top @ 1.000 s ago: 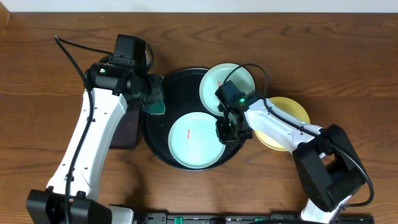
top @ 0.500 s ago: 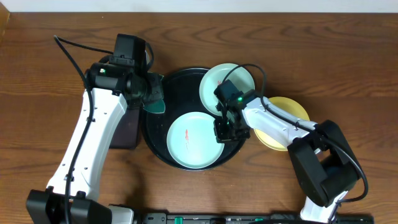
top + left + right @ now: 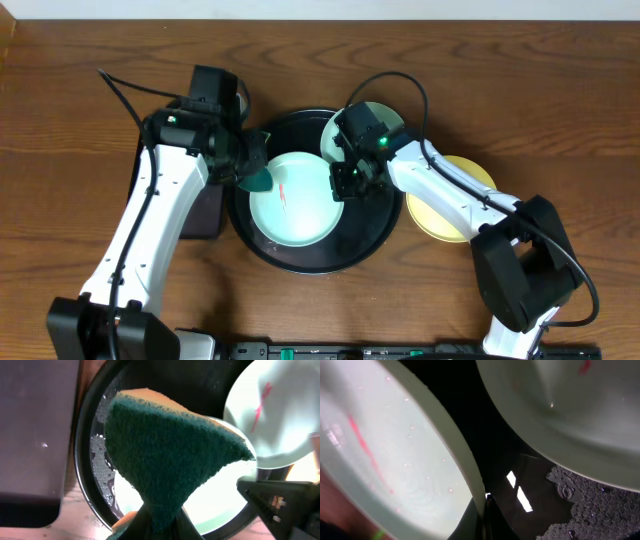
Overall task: Clean dirty plates on tray and stack at the side
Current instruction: 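Bring the sponge in the left gripper onto the light-blue plate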
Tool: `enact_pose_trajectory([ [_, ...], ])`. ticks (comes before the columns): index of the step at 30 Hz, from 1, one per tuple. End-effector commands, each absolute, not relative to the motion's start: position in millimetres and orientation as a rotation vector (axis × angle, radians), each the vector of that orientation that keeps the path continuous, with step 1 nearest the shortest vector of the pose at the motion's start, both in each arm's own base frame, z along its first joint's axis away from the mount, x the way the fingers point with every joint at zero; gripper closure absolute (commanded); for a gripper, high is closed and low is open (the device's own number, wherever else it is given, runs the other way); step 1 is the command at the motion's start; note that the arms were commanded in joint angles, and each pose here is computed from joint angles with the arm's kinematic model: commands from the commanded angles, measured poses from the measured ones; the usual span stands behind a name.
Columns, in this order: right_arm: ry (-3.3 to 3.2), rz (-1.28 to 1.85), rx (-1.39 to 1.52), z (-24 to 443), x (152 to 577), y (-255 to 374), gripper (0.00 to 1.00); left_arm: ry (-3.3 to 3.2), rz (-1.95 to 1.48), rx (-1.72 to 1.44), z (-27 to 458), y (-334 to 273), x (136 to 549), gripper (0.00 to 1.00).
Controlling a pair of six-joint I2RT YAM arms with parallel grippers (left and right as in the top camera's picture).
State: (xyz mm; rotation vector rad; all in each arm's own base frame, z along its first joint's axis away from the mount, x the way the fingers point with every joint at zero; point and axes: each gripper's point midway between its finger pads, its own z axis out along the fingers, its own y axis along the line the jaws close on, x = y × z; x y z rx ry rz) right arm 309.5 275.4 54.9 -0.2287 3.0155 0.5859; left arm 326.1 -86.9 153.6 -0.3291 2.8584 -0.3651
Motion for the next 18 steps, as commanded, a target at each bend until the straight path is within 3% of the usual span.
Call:
enact_pose_trajectory([
  [1,2.982,0.643,-0.196,70,317,285,0.99,2.866,-0.390,-0.368,145,-94,323,0.93],
  [18,2.924,0.755,-0.205,94,332,297,0.99,2.854,-0.084,-0.493,111,-98,317,0.93],
])
